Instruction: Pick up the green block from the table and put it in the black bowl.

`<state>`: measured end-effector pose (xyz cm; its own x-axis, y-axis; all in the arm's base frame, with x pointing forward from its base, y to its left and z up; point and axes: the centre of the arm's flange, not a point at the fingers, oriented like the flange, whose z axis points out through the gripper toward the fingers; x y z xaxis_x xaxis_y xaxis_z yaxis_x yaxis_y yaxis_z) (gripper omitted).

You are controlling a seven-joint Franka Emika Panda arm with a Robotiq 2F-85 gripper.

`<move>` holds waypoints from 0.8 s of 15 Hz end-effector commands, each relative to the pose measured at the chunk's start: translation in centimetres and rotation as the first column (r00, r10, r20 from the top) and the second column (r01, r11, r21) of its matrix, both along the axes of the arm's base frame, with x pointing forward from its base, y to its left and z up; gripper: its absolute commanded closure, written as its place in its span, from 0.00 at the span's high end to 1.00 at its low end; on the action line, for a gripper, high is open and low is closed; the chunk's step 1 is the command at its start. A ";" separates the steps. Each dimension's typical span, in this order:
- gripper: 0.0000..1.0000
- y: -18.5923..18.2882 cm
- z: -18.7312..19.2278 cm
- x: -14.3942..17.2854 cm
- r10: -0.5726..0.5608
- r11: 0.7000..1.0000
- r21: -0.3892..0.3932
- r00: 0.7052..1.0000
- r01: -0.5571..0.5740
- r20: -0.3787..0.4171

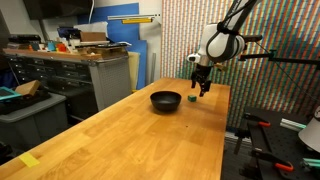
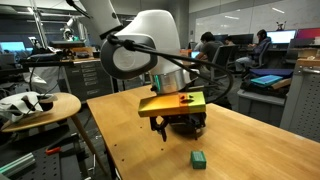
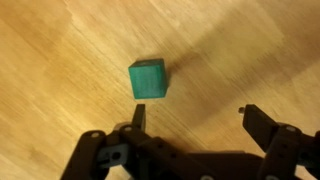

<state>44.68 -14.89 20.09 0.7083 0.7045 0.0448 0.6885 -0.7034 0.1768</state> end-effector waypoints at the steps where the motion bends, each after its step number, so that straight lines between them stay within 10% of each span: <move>1: 1.00 -3.0 -1.9 2.5 0.012 1.000 -0.007 1.000 -0.012 0.010; 11: 1.00 -4.9 -5.9 4.0 0.019 0.999 0.031 1.000 -0.019 0.001; 12: 0.75 -4.9 -6.0 4.3 0.019 0.999 0.036 1.000 -0.019 0.005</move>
